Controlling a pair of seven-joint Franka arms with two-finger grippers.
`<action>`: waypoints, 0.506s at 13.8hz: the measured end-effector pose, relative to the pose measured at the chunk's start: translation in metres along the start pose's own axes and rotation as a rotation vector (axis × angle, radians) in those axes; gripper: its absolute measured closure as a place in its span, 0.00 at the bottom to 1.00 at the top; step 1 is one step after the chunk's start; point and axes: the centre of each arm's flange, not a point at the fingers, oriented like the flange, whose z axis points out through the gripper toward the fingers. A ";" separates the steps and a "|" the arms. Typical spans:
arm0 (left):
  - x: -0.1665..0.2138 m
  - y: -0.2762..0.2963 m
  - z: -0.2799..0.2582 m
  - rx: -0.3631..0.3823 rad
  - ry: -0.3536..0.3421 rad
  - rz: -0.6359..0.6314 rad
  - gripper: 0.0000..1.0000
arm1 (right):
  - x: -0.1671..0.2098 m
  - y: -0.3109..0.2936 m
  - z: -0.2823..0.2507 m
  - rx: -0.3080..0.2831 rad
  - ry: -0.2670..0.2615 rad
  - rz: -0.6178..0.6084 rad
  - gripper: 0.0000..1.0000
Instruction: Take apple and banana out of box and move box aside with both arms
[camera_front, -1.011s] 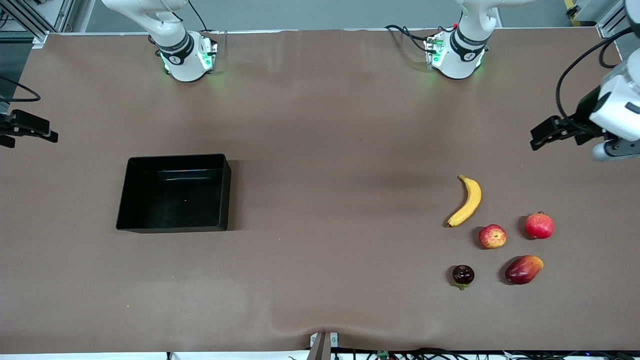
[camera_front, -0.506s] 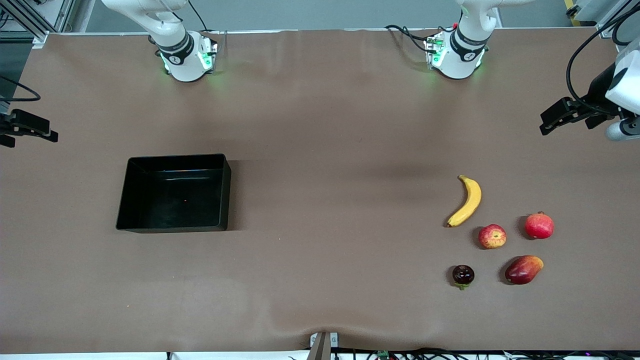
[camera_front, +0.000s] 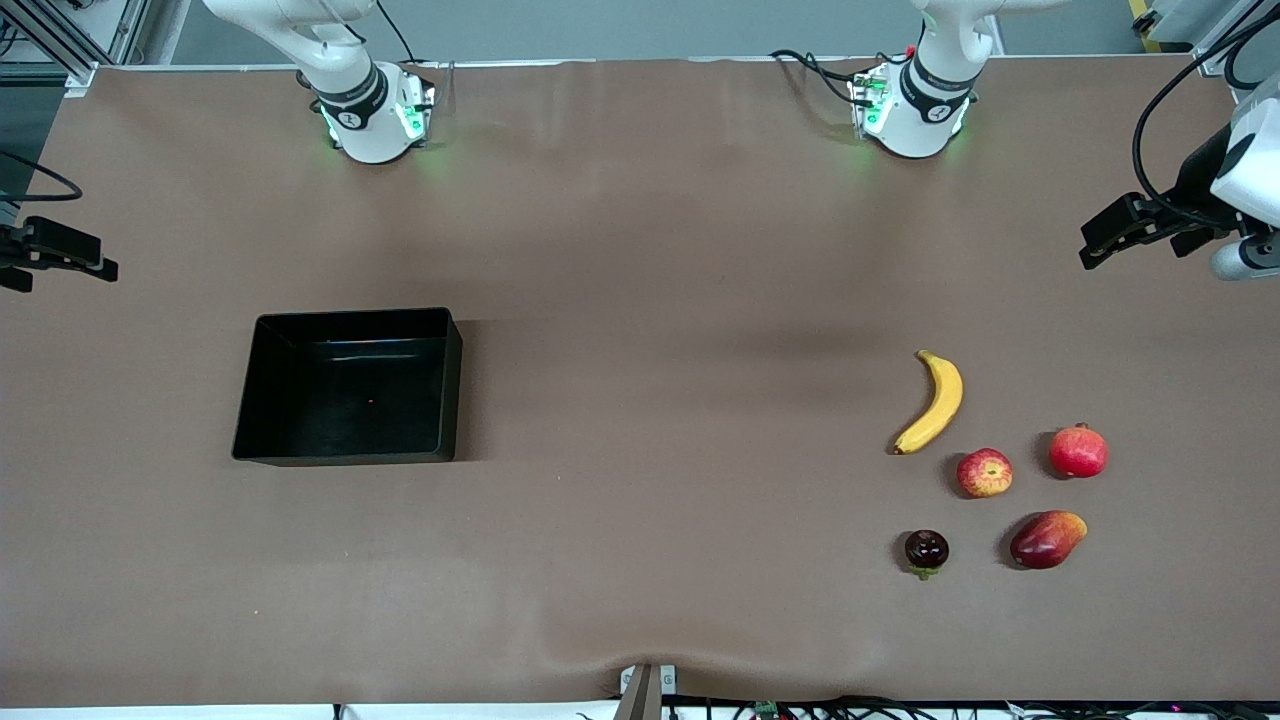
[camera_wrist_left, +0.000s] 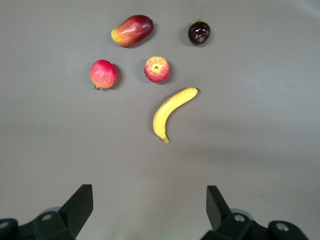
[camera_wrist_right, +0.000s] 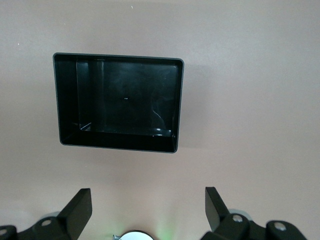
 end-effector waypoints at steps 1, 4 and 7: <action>0.000 0.001 0.000 0.000 0.000 0.001 0.00 | 0.000 0.000 0.000 0.000 0.000 0.000 0.00; -0.001 0.002 0.000 0.001 -0.003 0.004 0.00 | 0.000 0.000 0.000 0.000 -0.001 0.000 0.00; -0.001 0.002 0.000 0.001 -0.006 0.004 0.00 | -0.002 0.000 0.001 0.004 -0.016 0.000 0.00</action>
